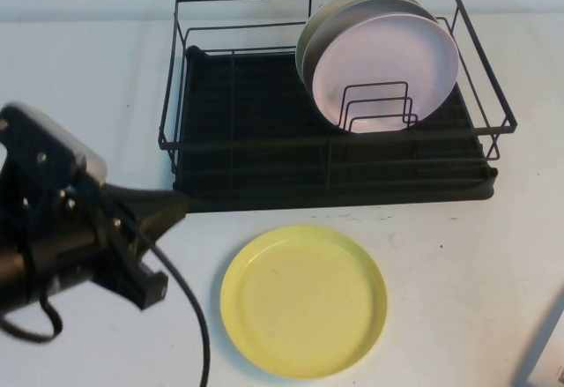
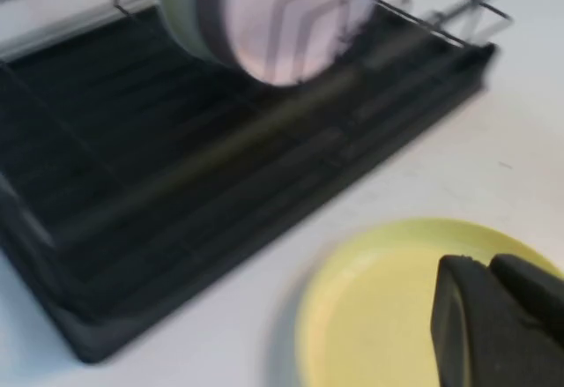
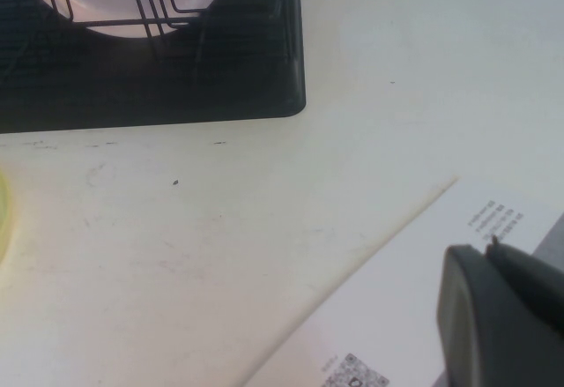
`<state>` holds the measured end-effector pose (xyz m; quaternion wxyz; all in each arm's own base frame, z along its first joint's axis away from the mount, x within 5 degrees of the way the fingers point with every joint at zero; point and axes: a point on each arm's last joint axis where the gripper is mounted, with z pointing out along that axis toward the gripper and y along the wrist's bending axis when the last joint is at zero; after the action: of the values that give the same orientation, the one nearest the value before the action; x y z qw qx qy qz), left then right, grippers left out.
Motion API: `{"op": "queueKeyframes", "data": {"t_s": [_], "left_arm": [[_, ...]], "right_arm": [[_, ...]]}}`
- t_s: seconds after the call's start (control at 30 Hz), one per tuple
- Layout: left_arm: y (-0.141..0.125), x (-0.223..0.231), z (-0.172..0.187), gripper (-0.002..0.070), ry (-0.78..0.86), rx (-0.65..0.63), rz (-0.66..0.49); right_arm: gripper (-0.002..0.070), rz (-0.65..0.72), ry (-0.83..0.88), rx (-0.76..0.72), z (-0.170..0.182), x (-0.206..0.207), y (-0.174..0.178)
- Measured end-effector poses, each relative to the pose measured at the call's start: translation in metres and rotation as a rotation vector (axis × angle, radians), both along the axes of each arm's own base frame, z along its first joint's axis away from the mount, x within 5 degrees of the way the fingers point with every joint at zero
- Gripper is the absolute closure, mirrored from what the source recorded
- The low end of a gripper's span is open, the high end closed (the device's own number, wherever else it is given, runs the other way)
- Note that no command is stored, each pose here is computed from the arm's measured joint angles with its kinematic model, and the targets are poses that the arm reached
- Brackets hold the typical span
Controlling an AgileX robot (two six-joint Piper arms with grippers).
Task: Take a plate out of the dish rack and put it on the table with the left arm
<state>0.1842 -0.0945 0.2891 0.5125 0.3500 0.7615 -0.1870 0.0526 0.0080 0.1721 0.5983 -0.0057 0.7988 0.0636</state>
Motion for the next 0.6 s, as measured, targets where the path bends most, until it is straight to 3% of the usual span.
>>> {"op": "queueKeyframes", "data": {"t_s": [0.1,0.27,0.6], "left_arm": [[0.001,-0.022,-0.01,0.0673,0.039,-0.015,-0.057],[0.008,-0.041,-0.015,0.0674,-0.003,0.063,-0.084],[0.028,-0.061,-0.023,0.0675,0.155,0.044,0.137]], "right_arm": [[0.0694,0.0,0.0,0.0,0.0,0.0,0.0],[0.0694,0.0,0.0,0.0,0.0,0.0,0.0],[0.0694,0.0,0.0,0.0,0.0,0.0,0.0]]}}
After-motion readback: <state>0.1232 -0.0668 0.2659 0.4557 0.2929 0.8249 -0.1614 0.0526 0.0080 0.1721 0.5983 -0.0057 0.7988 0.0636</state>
